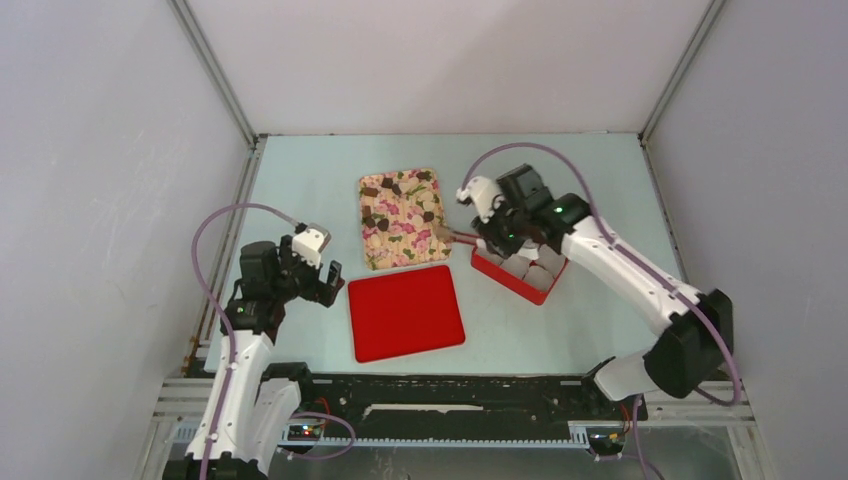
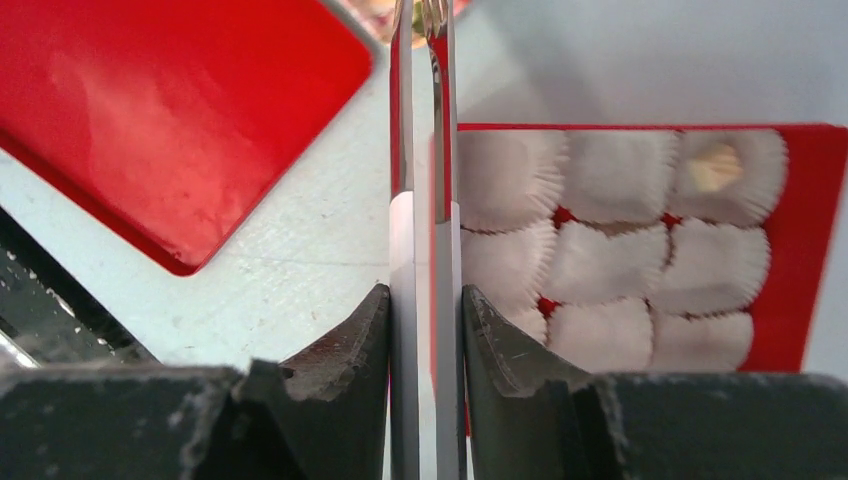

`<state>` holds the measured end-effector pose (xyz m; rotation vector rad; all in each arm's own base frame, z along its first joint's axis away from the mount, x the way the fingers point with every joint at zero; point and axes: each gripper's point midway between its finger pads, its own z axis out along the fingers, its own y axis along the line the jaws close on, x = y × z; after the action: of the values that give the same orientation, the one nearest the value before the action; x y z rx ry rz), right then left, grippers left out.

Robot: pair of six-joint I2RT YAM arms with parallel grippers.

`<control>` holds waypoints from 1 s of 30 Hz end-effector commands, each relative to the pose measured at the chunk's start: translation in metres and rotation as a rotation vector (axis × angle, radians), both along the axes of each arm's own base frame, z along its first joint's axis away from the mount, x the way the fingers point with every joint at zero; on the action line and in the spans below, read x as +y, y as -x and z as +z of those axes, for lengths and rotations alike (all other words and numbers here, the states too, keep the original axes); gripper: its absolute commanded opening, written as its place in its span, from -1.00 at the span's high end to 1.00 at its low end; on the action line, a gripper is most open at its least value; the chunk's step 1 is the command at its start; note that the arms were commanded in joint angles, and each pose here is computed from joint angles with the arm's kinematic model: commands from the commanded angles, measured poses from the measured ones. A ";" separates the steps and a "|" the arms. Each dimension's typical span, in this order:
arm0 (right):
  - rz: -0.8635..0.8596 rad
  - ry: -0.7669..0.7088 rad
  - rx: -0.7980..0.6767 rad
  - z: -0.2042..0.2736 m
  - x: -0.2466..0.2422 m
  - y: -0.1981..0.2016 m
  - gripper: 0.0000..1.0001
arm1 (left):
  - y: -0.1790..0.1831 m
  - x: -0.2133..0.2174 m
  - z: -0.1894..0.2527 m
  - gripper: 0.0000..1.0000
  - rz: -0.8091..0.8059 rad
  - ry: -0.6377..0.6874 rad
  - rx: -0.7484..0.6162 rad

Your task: Pack the chocolate

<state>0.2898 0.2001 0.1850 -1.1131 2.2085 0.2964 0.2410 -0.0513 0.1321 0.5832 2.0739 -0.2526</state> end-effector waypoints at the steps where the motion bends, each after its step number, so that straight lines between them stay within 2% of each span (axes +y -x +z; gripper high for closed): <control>1: 0.058 0.042 -0.045 -0.006 0.025 -0.009 0.42 | -0.002 0.010 0.027 -0.85 0.043 -0.039 -0.071; 6: 0.043 0.053 -0.050 -0.009 0.030 -0.020 0.38 | 0.002 0.007 0.026 -0.85 0.031 -0.024 -0.061; 11: 0.057 0.057 -0.053 -0.017 0.035 -0.026 0.21 | 0.000 0.005 0.022 -0.85 0.027 -0.015 -0.054; 17: 0.037 0.064 -0.034 -0.025 0.039 -0.039 0.16 | 0.000 0.004 0.019 -0.85 0.024 -0.010 -0.049; 25: 0.005 0.068 0.000 -0.029 0.042 -0.052 0.17 | 0.001 0.004 0.017 -0.85 0.019 -0.009 -0.046; 30: 0.001 0.093 -0.001 -0.028 0.042 -0.047 0.29 | 0.001 0.003 0.017 -0.85 0.015 -0.006 -0.046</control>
<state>0.3285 0.2351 0.1340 -1.1987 2.2937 0.2164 0.2326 -0.0471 0.1317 0.5693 2.0929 -0.2270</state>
